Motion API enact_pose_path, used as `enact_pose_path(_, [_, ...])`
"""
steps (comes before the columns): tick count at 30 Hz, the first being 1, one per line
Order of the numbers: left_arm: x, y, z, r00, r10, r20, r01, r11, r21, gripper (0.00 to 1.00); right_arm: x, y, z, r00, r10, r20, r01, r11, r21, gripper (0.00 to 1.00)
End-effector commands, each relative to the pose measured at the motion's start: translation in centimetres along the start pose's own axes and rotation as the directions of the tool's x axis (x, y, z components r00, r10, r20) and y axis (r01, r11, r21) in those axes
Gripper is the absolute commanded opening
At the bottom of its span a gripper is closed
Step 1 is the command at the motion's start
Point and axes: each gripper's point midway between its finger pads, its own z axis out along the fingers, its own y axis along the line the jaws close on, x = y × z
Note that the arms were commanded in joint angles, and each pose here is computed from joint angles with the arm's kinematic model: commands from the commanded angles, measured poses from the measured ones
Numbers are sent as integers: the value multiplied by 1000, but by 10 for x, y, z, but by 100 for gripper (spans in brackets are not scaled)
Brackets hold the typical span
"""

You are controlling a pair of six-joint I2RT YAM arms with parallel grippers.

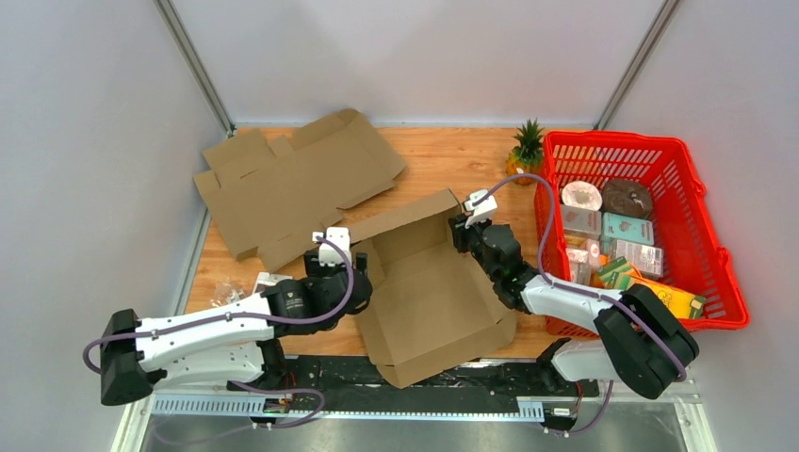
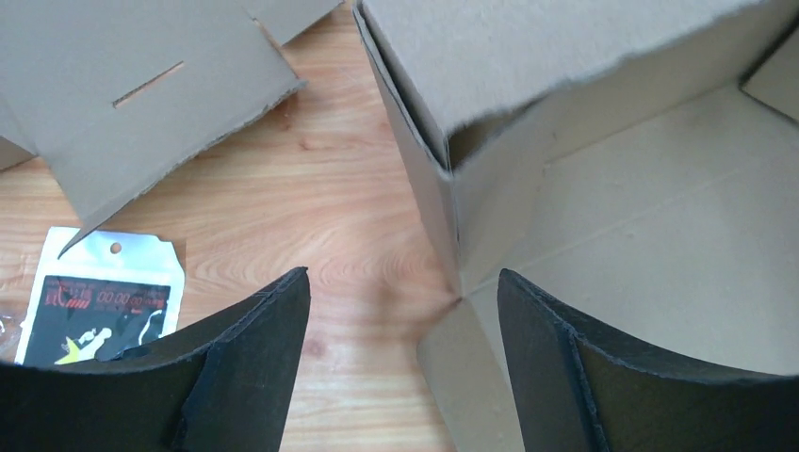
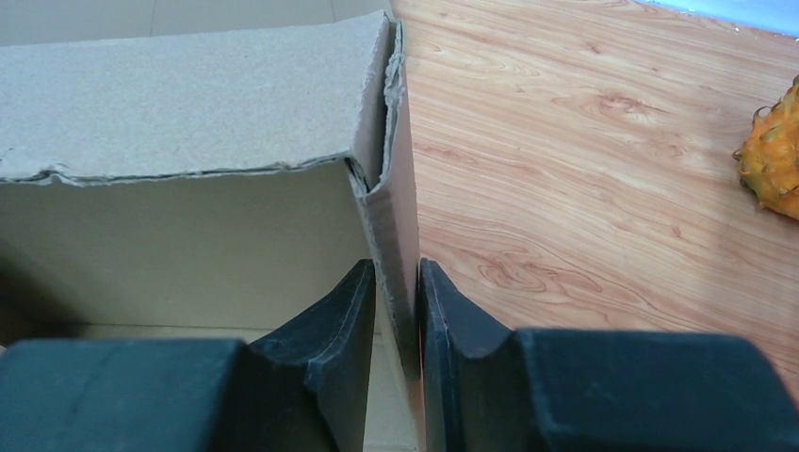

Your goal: Fold the paper box

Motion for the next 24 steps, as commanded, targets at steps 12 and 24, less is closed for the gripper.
enact_pose_path(12, [-31,-22,59,989,-4,150,24,991,-132,61,-21,5,-4,996,41,73,-39,999,-20,26])
enact_pose_path(24, [-41,-29,78,974,98,204,-46,968,-246,21,-18,6,-4,996,50,68,-48,998,-26,24])
